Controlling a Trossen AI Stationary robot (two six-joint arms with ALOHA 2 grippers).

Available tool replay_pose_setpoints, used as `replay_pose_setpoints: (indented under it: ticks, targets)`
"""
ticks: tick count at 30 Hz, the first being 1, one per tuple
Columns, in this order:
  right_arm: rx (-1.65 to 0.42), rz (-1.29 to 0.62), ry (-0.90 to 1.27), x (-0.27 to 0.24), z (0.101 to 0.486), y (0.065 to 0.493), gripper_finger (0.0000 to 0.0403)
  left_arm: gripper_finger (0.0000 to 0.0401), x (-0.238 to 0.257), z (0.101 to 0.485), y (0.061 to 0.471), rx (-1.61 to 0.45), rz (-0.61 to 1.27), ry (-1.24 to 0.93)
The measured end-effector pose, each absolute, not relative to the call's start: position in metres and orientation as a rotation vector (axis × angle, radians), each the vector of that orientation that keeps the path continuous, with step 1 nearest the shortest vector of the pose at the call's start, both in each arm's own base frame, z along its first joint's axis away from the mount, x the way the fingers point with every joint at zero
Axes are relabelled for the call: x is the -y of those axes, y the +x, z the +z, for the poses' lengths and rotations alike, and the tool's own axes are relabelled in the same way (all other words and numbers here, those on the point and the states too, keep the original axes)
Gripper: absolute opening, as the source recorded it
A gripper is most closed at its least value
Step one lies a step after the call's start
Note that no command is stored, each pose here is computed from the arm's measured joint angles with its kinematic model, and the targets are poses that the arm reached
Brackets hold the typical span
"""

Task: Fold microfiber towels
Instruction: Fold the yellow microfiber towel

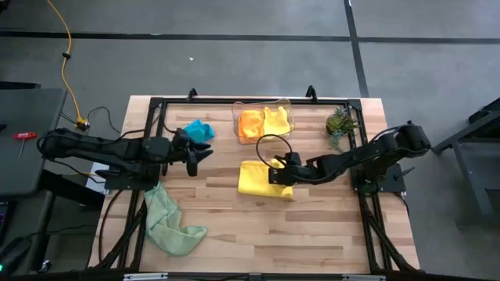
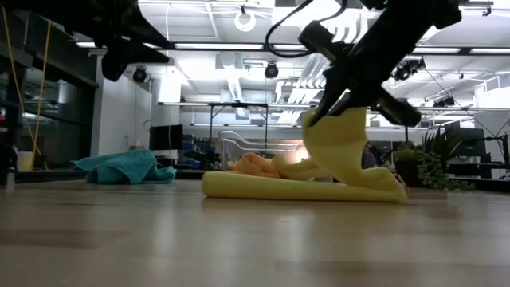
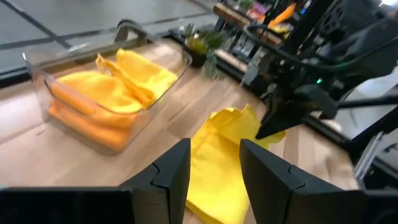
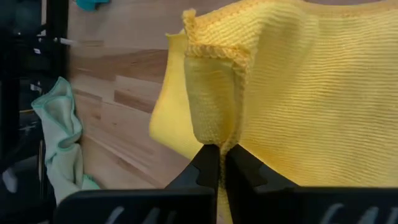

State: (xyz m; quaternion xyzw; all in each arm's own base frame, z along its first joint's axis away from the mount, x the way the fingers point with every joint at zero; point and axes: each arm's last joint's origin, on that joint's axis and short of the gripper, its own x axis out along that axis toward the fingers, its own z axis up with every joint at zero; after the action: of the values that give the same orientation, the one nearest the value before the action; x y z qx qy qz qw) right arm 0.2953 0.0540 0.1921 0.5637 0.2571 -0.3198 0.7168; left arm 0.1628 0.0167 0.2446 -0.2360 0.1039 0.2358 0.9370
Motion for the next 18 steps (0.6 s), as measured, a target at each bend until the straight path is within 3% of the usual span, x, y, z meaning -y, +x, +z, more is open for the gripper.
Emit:
replay_pose_setpoints:
  ticks: [13,18]
  targets:
    - [-0.486,-0.674,1.305,-0.056,0.183,0.311,0.0,0.0125,-0.017,0.198,0.198,-0.501,0.502,-0.419]
    - [-0.484,-0.671,1.307,-0.056,0.184,0.311,0.0,0.0076,-0.018,0.164,0.216,-0.658,0.52,-0.347]
